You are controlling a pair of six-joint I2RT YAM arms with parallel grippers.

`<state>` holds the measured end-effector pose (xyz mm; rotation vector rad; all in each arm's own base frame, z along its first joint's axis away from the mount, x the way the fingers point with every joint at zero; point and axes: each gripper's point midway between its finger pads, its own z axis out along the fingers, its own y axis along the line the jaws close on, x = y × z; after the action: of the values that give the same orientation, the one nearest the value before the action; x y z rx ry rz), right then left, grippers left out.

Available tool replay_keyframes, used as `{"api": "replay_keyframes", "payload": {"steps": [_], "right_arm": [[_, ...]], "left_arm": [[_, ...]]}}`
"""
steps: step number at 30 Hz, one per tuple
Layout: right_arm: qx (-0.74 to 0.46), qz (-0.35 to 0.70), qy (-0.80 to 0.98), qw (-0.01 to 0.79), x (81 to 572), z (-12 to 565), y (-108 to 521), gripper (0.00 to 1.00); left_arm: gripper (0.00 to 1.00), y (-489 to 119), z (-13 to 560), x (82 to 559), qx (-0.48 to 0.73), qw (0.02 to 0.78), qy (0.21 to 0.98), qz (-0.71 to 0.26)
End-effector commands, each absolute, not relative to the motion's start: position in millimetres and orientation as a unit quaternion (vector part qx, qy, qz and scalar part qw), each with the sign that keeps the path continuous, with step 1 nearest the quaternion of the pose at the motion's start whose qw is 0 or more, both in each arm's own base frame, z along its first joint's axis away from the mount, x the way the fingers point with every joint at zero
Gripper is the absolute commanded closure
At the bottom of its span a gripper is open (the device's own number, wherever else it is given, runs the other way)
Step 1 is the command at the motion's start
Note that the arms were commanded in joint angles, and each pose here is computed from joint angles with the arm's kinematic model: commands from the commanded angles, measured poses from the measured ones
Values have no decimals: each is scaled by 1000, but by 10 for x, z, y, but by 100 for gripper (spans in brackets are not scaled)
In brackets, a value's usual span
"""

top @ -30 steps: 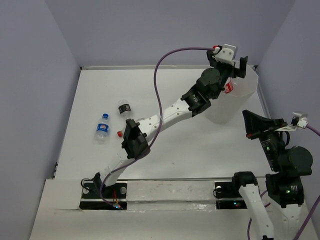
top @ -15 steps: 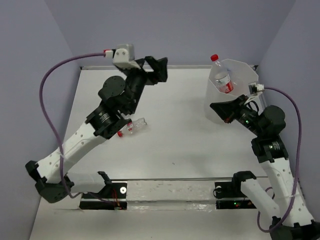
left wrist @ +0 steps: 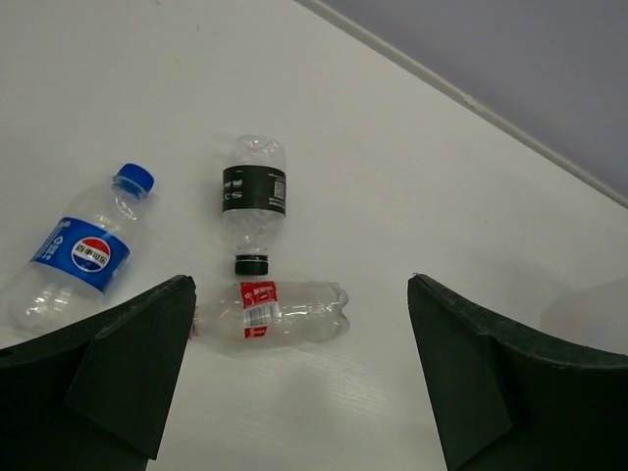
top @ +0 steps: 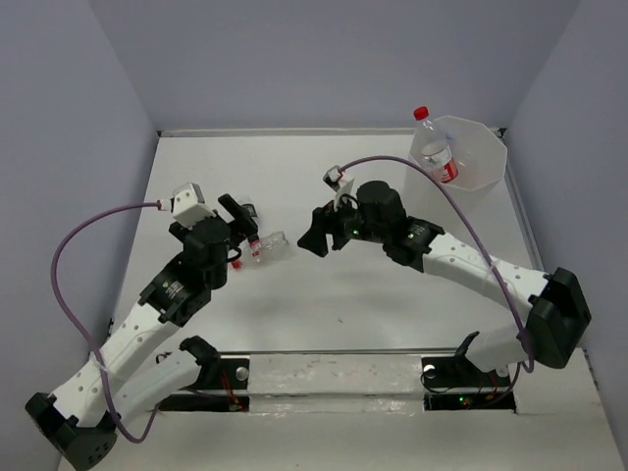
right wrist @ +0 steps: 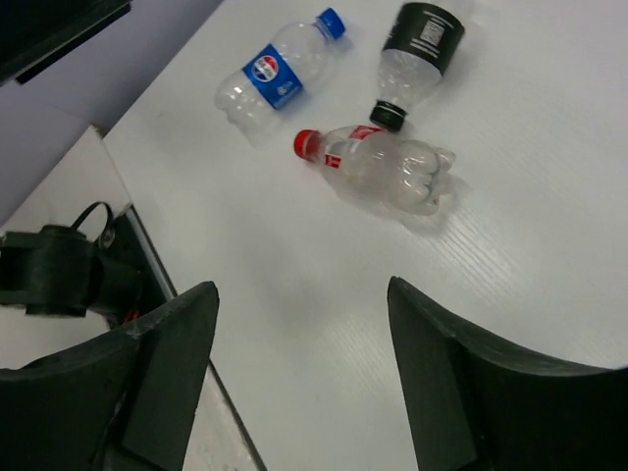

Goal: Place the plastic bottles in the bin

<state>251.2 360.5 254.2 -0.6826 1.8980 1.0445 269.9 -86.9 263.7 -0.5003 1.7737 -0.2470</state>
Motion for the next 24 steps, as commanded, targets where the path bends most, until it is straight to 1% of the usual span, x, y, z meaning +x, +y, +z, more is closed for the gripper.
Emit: {"api": "replay_keyframes", "payload": {"steps": [1, 3, 4, 5, 6, 7, 8, 10, 11, 13, 16, 19, 24], "right_arm": [[-195, 397, 755, 484, 2862, 2629, 3633, 21], [-165, 401, 758, 488, 2890, 2574, 3595, 16], [-142, 418, 750, 493, 2889, 2639, 3592, 15], [-134, 417, 758, 484, 2854, 2471, 3553, 14], [-127, 423, 756, 483, 2838, 2450, 3541, 13], [-117, 436, 749, 486, 2819, 2495, 3538, 12], [-120, 437, 754, 476, 2774, 2388, 3526, 12], [-121, 438, 755, 473, 2746, 2344, 3512, 11], [-122, 436, 758, 469, 2721, 2291, 3489, 11], [-120, 436, 759, 469, 2704, 2261, 3469, 10], [-114, 443, 759, 462, 2673, 2219, 3462, 9], [-110, 453, 759, 455, 2627, 2169, 3494, 7], [-98, 464, 760, 445, 2637, 2101, 3544, 5]], "left_arm": [[1, -821, 2288, 2906, -278, 577, 761, -106], [1, -821, 2225, 3039, -286, 575, 760, -105], [1, -837, 2085, 3133, -284, 565, 770, -90], [1, -798, 2092, 3255, -294, 569, 763, -88], [1, -785, 2050, 3328, -295, 566, 766, -81], [1, -781, 1856, 3425, -293, 548, 781, -58], [1, -733, 1866, 3528, -303, 548, 778, -52], [1, -724, 1652, 3656, -296, 530, 794, -25], [1, -729, 1643, 3733, -295, 530, 795, -23], [1, -738, 1594, 3856, -292, 531, 795, -18], [1, -703, 1372, 4033, -294, 511, 807, 4], [1, -741, 1368, 4235, -286, 514, 809, 1], [1, -802, 1207, 4408, -267, 495, 827, 5]]}}
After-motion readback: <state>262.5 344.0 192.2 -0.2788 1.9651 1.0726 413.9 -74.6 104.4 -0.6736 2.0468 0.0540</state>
